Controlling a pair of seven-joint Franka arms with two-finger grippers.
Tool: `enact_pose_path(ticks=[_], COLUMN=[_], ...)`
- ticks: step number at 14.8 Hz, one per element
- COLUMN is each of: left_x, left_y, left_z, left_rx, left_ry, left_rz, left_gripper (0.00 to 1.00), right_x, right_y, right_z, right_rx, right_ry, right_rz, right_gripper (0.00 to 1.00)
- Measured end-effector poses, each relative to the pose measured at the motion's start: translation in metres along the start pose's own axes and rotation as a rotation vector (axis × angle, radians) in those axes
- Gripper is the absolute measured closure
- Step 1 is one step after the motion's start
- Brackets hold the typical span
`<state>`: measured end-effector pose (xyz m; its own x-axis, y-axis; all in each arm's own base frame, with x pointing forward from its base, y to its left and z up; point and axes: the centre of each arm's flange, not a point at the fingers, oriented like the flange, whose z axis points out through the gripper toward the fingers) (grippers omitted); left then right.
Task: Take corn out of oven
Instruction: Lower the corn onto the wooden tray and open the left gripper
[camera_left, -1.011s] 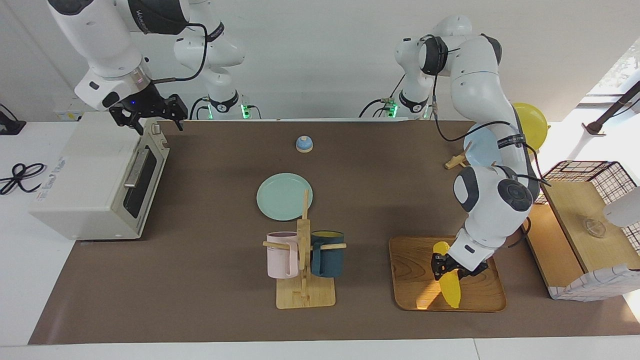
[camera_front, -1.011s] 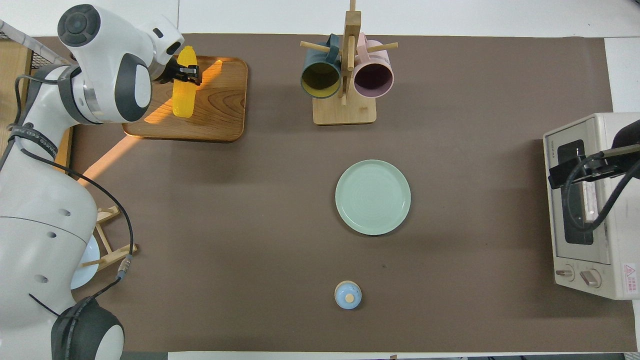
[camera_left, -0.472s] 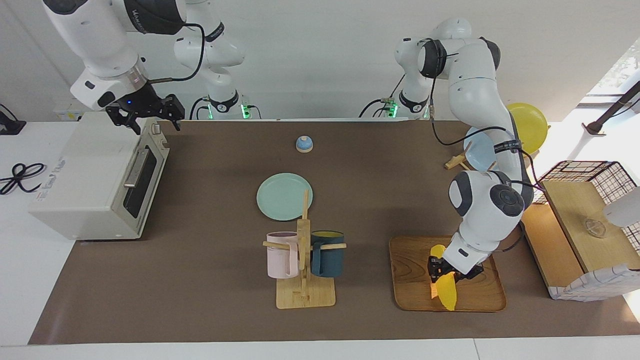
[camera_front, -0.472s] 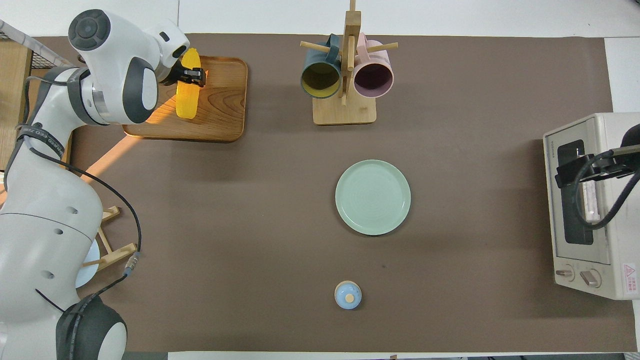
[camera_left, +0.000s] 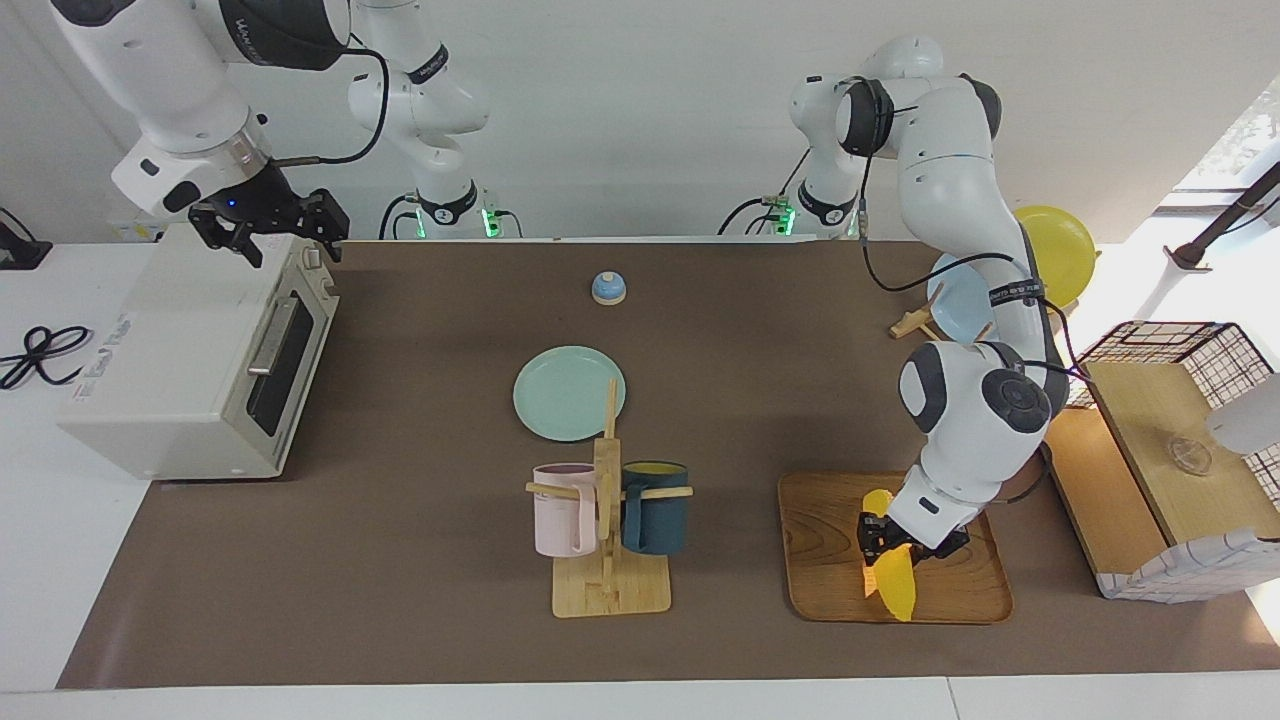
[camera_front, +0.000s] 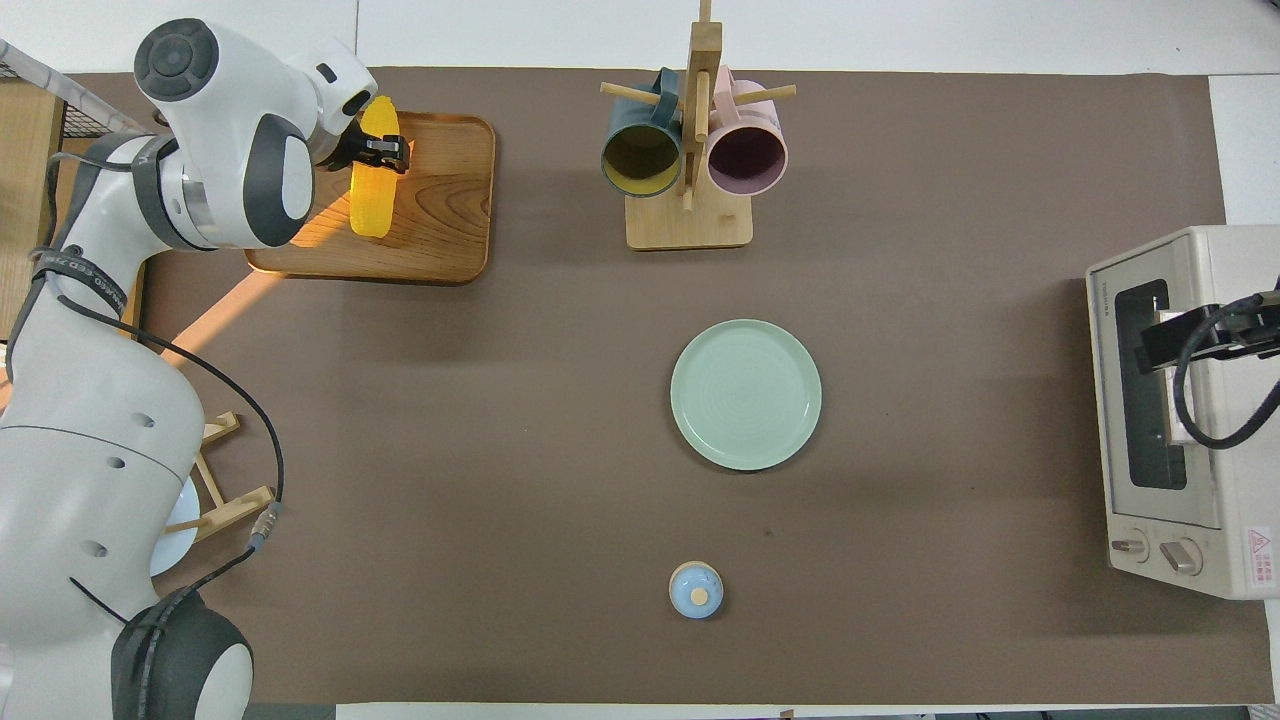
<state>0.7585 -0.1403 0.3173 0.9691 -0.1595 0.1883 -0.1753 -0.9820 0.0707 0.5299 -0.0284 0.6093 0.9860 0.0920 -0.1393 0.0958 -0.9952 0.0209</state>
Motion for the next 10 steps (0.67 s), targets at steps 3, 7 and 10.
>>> enact_pose_path(ticks=[3,7,10], left_x=[0.0,0.0,0.002], left_y=[0.0,-0.003,-0.001], left_z=[0.0,-0.001,-0.013], left_rx=[0.002,0.004,0.0], left_ry=[0.0,0.0,-0.008], left_rz=[0.023,0.033,0.036], left_gripper=[0.38,0.0,0.0], right_x=[0.0,0.0,0.0], right_y=[0.0,0.0,-0.001], right_z=[0.0,-0.001,-0.001], right_rx=[0.0,0.0,0.0], right_ry=[0.0,0.001,0.001], right_rz=[0.0,0.0,-0.001], right_gripper=[0.0,0.0,0.0])
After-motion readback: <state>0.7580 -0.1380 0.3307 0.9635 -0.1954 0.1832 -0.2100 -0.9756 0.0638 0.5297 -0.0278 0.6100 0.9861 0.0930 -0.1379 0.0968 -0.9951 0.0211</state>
